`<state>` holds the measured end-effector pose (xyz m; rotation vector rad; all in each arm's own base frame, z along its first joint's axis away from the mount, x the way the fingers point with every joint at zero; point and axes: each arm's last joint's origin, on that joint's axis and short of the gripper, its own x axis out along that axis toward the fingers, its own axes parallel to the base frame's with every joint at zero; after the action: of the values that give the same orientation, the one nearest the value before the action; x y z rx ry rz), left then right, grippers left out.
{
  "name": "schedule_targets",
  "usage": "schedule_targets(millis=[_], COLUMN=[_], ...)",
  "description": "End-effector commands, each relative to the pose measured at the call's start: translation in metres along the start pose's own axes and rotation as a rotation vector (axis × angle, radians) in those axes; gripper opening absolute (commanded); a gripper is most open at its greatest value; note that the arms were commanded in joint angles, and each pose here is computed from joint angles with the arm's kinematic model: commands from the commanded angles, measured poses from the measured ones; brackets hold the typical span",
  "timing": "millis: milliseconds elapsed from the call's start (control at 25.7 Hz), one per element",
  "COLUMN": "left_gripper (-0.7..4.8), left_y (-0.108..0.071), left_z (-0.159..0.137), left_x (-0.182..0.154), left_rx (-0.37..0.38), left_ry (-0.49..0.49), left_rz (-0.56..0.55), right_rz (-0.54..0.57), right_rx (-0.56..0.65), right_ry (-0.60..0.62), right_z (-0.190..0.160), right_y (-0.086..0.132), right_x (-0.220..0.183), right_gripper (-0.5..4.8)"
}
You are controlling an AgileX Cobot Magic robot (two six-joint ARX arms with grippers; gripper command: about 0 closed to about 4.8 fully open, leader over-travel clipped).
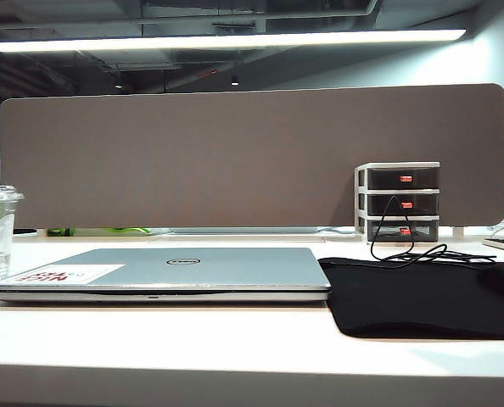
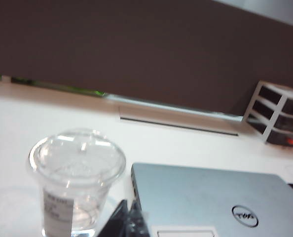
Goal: Pick up the coffee cup and place it on the left side of the laptop.
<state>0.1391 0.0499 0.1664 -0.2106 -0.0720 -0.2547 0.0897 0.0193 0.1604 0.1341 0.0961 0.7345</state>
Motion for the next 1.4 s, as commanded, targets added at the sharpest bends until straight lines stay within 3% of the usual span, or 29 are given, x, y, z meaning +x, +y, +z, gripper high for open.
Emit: schedule_targets(millis=[39,507,896,1169,1403], left_gripper=[-0.06,-0.05,-0.06,-0.06,-0.05], left_y=[-0.004,-0.025,-0.038,-0.051,-0.051], left_z=[0.009,0.026,0.024,0.025,0.023], left_x=[-0.002,-0.017,-0.03,-0.039,-0.039], left_rx=[0.014,0.085,0.1,0.131,0.112], left_ry=[-0.05,-0.122,-0.103,-0.162,-0.146], left_rz=[-0.026,-0.089,-0.093,-0.108,-0.07], right_rz=[0.002,-0.009,-0.035,-0.035,-0.067], right_rx=[-0.028,-0.048,-0.052,-0.052,-0.052], right_ry=[-0.013,-0.015,-0.017,-0.016,-0.02], right_z=[0.0,0.0,0.0,0.0,0.001], right_y=[0.0,0.0,-0.001,-0.001,-0.002], right_x=[0.0,0.0,0.0,0.0,0.0], right_gripper=[-0.01,-0.01,-0.01,-0.01,-0.01])
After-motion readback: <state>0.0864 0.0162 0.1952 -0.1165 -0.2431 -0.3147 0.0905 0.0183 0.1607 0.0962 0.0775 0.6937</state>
